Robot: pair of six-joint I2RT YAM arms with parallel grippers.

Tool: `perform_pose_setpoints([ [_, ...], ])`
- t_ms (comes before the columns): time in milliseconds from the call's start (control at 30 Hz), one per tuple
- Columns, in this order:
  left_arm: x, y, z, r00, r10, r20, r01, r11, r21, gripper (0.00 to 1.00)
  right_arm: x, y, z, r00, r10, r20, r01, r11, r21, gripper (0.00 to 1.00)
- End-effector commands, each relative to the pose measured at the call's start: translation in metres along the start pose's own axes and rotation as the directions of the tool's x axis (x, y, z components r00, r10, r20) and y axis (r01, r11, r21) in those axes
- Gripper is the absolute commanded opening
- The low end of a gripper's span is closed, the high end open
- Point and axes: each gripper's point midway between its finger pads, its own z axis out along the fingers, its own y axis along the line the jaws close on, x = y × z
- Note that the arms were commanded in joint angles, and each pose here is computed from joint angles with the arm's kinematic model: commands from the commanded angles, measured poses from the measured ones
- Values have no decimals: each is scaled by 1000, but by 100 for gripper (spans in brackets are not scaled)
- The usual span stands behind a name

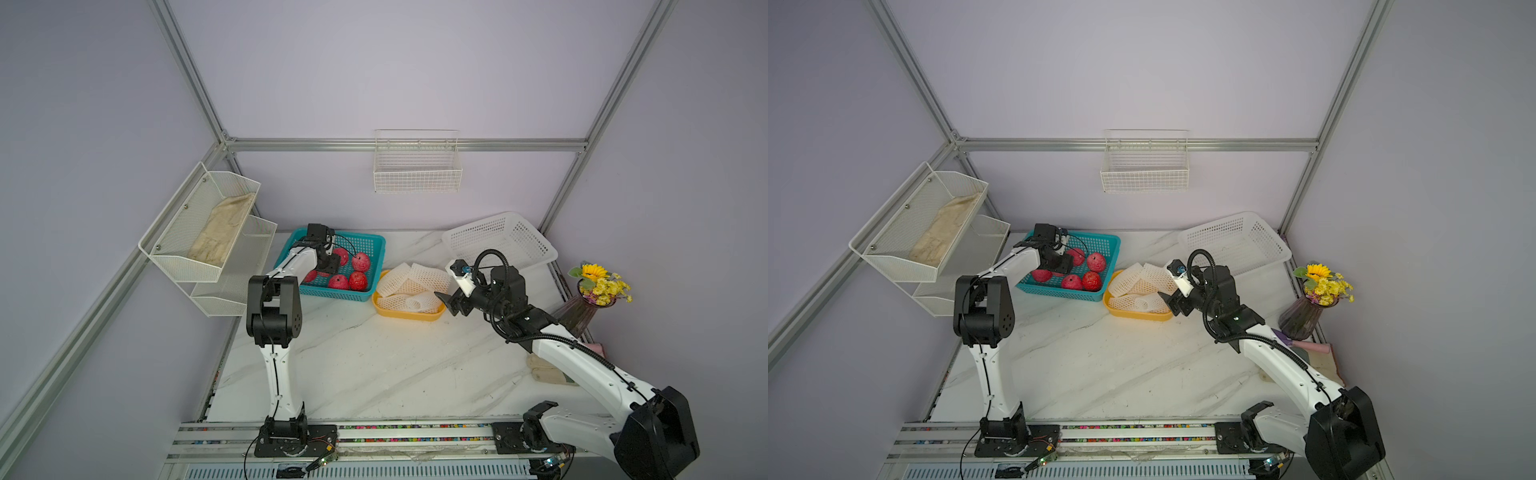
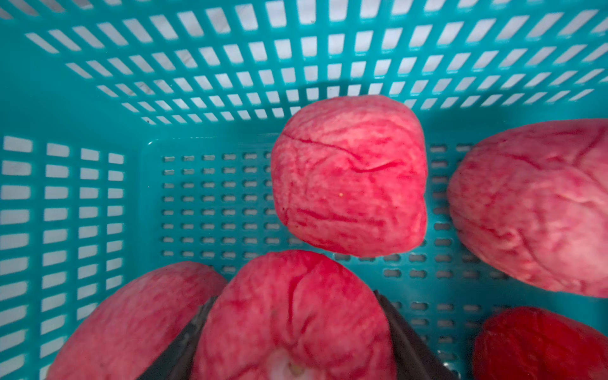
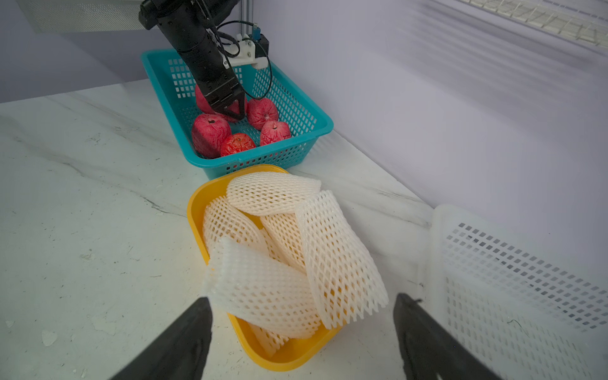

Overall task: Remove foam nets from apples
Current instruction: Place the apple in the basket.

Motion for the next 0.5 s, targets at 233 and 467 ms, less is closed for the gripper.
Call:
perform_pose_setpoints([
  [233,-51,0,-61,982,-6,187,-3,999,47,99,-13,-3,1,997,73,31,-73,997,-2,97],
  [467,-54,-21,-137,931,11,365,-38,997,66,100,-27,-20,-2,991,116,60,-120,990,73,97],
])
